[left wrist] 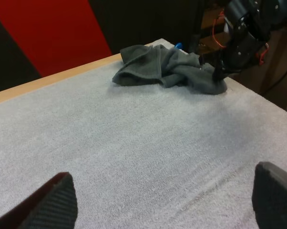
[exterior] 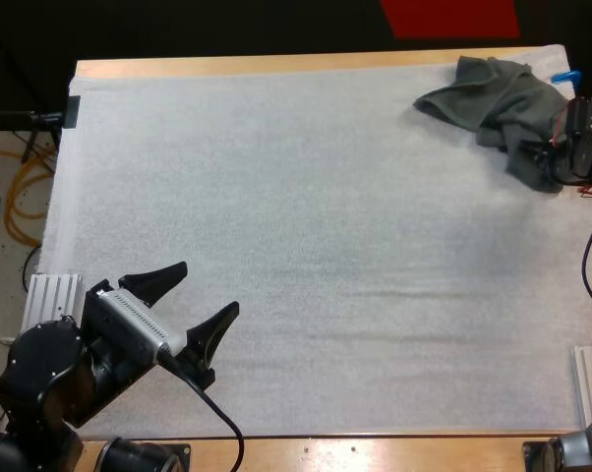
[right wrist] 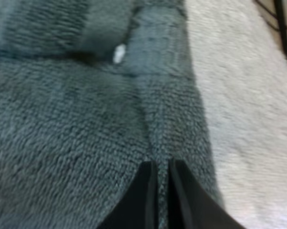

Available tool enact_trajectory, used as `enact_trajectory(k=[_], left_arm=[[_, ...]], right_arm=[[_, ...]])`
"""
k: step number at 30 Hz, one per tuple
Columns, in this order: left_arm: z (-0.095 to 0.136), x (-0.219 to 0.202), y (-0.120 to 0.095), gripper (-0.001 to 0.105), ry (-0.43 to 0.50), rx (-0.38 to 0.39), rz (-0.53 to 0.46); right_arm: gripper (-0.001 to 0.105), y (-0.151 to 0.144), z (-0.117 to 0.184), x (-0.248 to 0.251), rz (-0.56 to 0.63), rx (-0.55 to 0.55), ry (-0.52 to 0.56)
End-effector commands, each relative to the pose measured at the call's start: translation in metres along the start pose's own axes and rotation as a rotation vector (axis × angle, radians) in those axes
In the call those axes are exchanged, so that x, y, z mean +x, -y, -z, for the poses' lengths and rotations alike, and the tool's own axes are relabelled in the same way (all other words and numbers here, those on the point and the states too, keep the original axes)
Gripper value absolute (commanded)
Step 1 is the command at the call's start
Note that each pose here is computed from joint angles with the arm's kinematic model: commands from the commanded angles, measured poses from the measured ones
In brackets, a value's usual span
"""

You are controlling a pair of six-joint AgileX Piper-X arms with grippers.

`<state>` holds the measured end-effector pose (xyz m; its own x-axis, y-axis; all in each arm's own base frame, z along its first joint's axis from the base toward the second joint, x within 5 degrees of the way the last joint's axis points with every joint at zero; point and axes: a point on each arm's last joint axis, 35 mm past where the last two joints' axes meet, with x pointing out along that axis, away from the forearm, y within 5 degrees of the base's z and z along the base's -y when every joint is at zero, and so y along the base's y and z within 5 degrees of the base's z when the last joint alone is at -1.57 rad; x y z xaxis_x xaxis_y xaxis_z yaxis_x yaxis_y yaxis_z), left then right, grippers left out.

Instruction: Pick towel from pile fold and stack

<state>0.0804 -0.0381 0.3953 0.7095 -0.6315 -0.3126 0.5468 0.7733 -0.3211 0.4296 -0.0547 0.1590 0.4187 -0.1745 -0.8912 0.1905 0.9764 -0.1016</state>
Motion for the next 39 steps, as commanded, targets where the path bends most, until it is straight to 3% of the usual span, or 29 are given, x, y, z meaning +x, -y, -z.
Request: enact_trajectory(k=[1,4,5,7,9,11,12,13,16,22,26,27,31,39], left_arm=[[-0.003,-0.001,0.001,0.074,0.015,-0.001,0.006],[-0.003,-0.001,0.001,0.074,0.015,-0.001,0.006],[-0.003,-0.001,0.001,0.074,0.015,-0.001,0.006],[-0.003,-0.001,0.001,0.074,0.015,-0.001,0.006],[-0.003,-0.001,0.001,0.074,0.015,-0.001,0.006],[-0.003,-0.001,0.001,0.074,0.015,-0.001,0.006],[-0.003,-0.001,0.001,0.074,0.015,-0.001,0.006],[-0.003,-0.001,0.001,0.074,0.015,-0.001,0.006],[-0.003,-0.001,0.001,0.074,0.015,-0.001,0.006],[-0.003,-0.001,0.001,0.074,0.015,-0.001,0.006],[-0.003,-0.001,0.001,0.074,0.015,-0.001,0.006],[-0.003,-0.001,0.001,0.074,0.015,-0.001,0.006],[-0.003,-0.001,0.001,0.074,0.017,0.000,0.006],[-0.007,-0.001,0.002,0.074,0.055,0.024,0.014]], right_arm=[[0.000,0.003,-0.002,-0.005,0.042,0.000,-0.001],[0.001,0.007,-0.001,-0.006,0.073,0.004,-0.012],[0.008,0.008,-0.001,-0.005,0.036,0.009,-0.013],[0.025,0.010,-0.001,-0.004,-0.006,0.022,-0.017],[0.057,0.014,-0.001,-0.003,-0.003,0.031,-0.018],[0.082,0.015,0.000,-0.002,-0.005,0.029,-0.018],[0.089,0.016,-0.001,0.000,-0.034,0.031,-0.016],[0.090,0.015,0.000,0.001,-0.051,0.033,-0.017],[0.082,0.013,0.004,0.012,-0.117,0.051,-0.047],[0.054,0.006,0.013,0.026,-0.215,0.113,-0.108],[0.008,0.007,0.005,0.013,-0.216,0.095,-0.056],[0.001,0.008,0.001,0.005,-0.217,0.085,-0.032],[0.000,0.011,-0.013,-0.033,-0.219,0.005,0.079],[0.000,0.017,-0.030,-0.184,-0.198,-0.171,0.443]])
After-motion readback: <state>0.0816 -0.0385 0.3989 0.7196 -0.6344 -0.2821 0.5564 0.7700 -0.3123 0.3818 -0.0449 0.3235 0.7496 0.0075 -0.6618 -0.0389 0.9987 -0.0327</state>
